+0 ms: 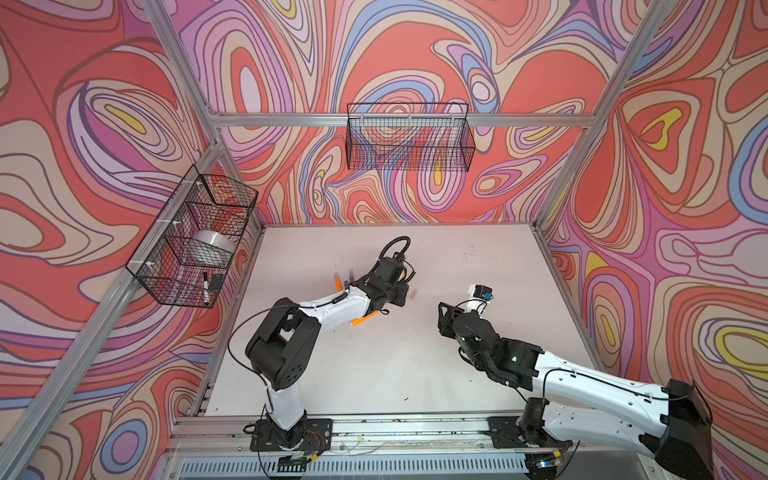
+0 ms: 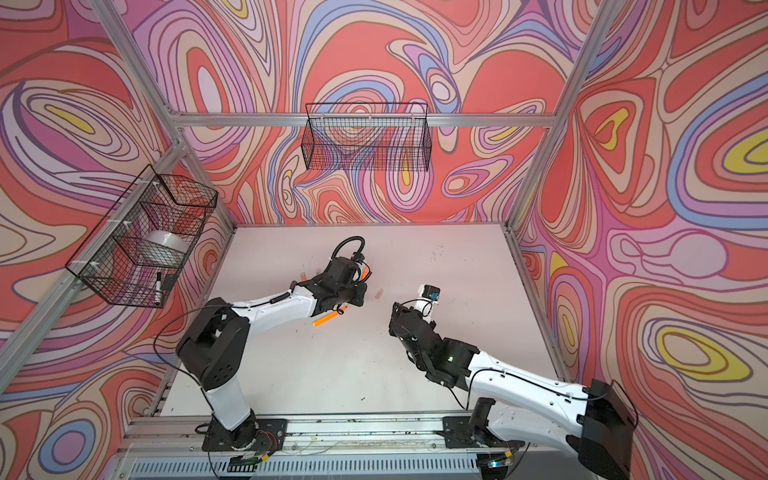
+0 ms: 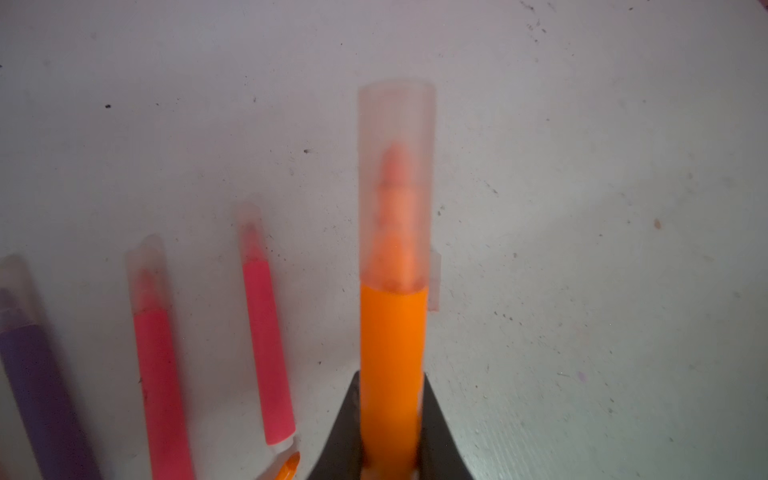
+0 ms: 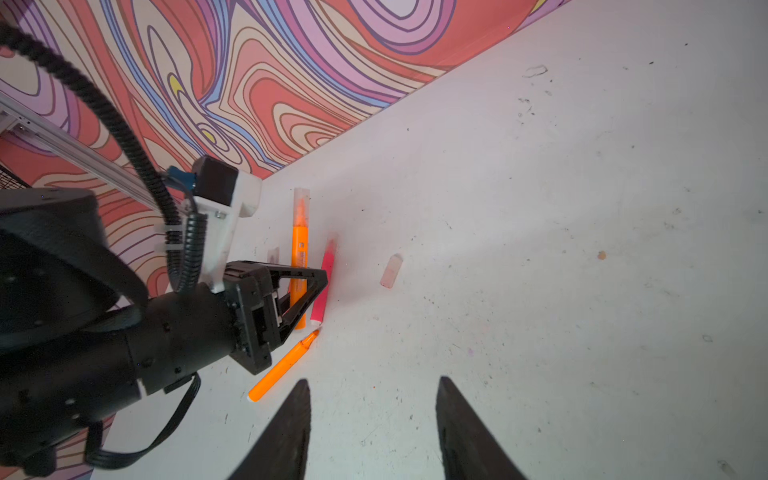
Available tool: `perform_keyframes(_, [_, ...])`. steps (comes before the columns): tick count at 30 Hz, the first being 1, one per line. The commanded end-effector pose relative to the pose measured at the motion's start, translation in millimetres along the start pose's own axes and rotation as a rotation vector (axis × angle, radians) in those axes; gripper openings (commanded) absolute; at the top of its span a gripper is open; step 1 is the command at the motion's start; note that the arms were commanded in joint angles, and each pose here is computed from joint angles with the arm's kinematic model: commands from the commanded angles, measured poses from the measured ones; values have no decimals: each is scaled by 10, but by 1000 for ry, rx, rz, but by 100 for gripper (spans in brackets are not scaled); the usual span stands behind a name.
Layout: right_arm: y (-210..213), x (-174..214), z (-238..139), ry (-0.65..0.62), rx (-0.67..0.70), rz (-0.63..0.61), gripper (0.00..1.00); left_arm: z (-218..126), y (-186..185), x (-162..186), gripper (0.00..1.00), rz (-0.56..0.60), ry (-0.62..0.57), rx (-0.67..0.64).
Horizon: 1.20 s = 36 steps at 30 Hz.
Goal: Insert the pens into the pen caps
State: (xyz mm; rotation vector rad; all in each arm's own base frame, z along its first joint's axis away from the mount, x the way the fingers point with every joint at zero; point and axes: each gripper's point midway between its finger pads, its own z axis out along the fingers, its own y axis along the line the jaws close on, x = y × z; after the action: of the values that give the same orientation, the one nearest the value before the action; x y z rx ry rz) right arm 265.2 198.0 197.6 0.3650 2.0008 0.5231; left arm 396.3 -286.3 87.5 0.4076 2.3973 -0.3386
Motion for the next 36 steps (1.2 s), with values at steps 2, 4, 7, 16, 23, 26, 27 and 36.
perform_keyframes(2, [-77,15,46,11,29,-28,46,201,143,174,0,-29,121,-91])
perform_keyframes(4, [-103,1,55,8,48,-26,44,288,145,241,0,-19,169,-99])
perform_keyframes(7, [-149,-12,61,-1,67,-25,42,413,183,309,0,-5,209,-128])
perform_keyframes(16, [-161,-45,83,-2,78,-36,44,621,222,405,14,9,265,-156])
perform_keyframes(23, [-176,-50,72,-7,64,-21,48,578,269,360,41,22,256,-185])
perform_keyframes(26, [-165,-46,79,0,62,-22,48,511,263,282,51,33,233,-183])
perform_keyframes(27, [-169,-43,88,3,65,-25,48,484,253,248,53,41,225,-178])
perform_keyframes(36, [-67,-5,161,40,35,-38,48,-195,218,-45,63,81,61,-127])
